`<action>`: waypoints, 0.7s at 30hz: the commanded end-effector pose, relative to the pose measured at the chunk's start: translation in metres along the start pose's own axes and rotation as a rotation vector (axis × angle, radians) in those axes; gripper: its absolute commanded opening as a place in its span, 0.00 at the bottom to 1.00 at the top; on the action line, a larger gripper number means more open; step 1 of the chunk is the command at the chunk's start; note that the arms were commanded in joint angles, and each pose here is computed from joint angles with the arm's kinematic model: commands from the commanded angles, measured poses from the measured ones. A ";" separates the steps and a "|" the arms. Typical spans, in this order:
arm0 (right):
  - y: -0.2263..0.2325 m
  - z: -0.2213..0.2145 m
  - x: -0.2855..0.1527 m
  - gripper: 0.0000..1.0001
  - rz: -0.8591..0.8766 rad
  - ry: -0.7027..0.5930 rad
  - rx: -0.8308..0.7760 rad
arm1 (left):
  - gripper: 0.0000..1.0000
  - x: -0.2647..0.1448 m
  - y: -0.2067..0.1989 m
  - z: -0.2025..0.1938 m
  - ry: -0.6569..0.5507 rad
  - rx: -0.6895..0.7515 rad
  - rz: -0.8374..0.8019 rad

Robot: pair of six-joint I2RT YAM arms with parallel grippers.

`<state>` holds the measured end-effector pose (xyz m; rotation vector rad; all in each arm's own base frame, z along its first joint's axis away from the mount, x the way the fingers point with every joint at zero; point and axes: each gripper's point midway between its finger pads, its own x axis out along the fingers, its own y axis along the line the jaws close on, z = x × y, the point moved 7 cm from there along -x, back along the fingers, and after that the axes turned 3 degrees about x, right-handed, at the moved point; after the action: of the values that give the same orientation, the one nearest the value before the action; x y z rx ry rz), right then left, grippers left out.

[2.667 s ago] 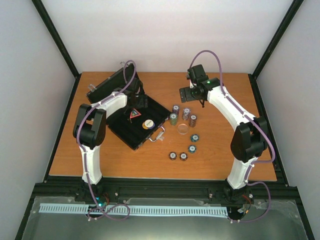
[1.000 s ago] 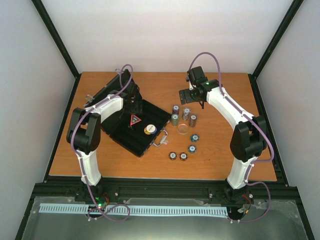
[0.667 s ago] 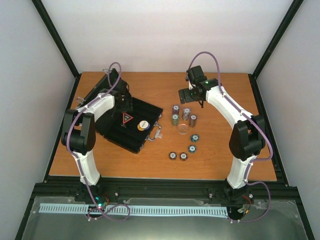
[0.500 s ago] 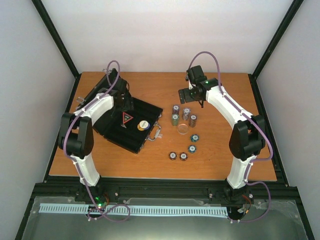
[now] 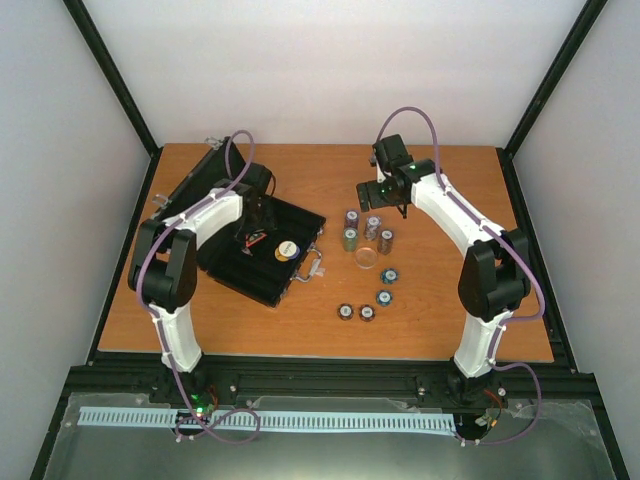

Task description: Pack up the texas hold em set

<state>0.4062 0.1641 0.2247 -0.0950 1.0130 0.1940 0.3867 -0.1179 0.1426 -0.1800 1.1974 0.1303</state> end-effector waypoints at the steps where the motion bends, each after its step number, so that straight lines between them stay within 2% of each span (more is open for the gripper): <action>1: -0.004 0.000 -0.006 1.00 -0.005 -0.014 0.010 | 0.65 0.003 0.003 0.004 0.011 -0.127 0.055; 12: -0.004 -0.004 -0.003 1.00 -0.004 -0.003 0.004 | 0.78 0.017 0.003 0.000 0.034 -0.278 0.084; 21: -0.003 -0.004 0.000 1.00 0.000 0.004 -0.002 | 0.78 0.044 0.003 0.008 -0.059 -0.371 0.049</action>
<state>0.4031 0.1630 0.2174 -0.1008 1.0342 0.1930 0.3932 -0.1142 0.1160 -0.4079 1.1832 0.3743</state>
